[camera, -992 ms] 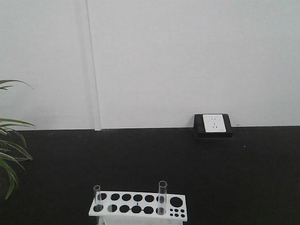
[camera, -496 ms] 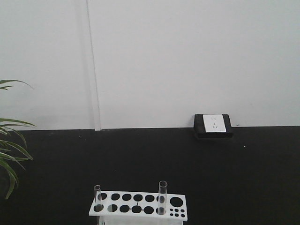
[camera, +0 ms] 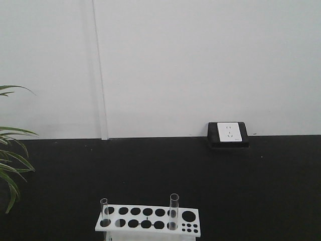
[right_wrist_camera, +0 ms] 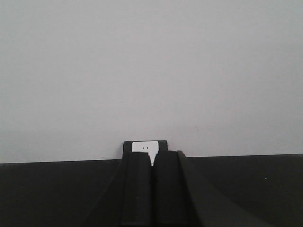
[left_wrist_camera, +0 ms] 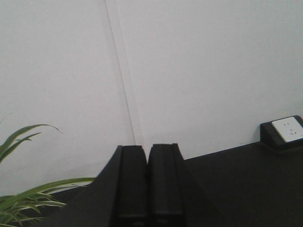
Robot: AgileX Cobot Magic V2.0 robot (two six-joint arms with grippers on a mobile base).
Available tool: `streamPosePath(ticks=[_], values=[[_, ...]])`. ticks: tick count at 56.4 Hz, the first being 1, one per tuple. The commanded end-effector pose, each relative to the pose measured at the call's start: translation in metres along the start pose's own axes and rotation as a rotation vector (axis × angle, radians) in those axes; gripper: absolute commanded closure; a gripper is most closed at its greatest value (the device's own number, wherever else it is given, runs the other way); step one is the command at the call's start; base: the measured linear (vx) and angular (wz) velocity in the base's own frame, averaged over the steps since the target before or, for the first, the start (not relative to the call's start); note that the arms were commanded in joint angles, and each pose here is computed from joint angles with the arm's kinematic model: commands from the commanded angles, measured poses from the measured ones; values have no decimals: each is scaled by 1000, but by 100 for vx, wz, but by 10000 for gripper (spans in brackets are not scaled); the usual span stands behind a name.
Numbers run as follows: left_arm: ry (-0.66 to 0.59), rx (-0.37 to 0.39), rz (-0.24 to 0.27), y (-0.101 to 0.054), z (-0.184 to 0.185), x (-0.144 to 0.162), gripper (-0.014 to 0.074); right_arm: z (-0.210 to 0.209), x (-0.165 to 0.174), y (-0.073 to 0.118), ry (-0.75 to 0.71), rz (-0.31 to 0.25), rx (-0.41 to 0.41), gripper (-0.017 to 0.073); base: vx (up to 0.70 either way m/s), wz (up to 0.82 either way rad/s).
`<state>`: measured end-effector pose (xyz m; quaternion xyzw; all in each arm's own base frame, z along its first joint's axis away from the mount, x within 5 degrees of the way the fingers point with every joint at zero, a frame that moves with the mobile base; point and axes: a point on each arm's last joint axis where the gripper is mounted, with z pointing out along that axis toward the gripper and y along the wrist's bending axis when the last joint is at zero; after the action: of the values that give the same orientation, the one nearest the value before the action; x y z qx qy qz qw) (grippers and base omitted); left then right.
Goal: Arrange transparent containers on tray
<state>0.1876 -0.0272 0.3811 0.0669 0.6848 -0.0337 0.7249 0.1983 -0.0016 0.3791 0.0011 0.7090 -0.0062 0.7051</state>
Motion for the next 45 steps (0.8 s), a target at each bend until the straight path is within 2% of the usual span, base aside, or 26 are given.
streamPosePath(ticks=[1, 7, 18, 25, 28, 32, 39, 42, 45], values=[[-145, 0, -61, 0, -3, -24, 474, -3, -22, -2, -129, -4, 15, 436, 0, 0], [-144, 0, -61, 0, -3, -24, 382, -3, -22, -2, -127, 0, 14, 323, 0, 0], [-141, 0, -61, 0, -3, -24, 150, -3, -22, -2, -129, 1, 15, 6, 0, 0], [-137, 0, -61, 0, -3, -23, 41, -3, -22, -2, -128, 0, 15, -142, 0, 0], [-137, 0, -61, 0, -3, -23, 17, -3, -22, -2, -132, -1, 15, -172, 0, 0], [-151, 0, -61, 0, -3, -25, 0, -4, -24, -2, -154, 12, 17, -169, 0, 0], [-217, 3, -103, 1, -4, -30, 1, -4, -26, -2, -178, 91, 14, -155, 0, 0], [-218, 3, -94, 1, -4, -30, 1, -3, -25, -2, -173, 97, 13, -143, 0, 0], [-211, 2, -65, 0, -4, -27, 1, -2, -24, -2, -167, 90, 13, -125, 0, 0]])
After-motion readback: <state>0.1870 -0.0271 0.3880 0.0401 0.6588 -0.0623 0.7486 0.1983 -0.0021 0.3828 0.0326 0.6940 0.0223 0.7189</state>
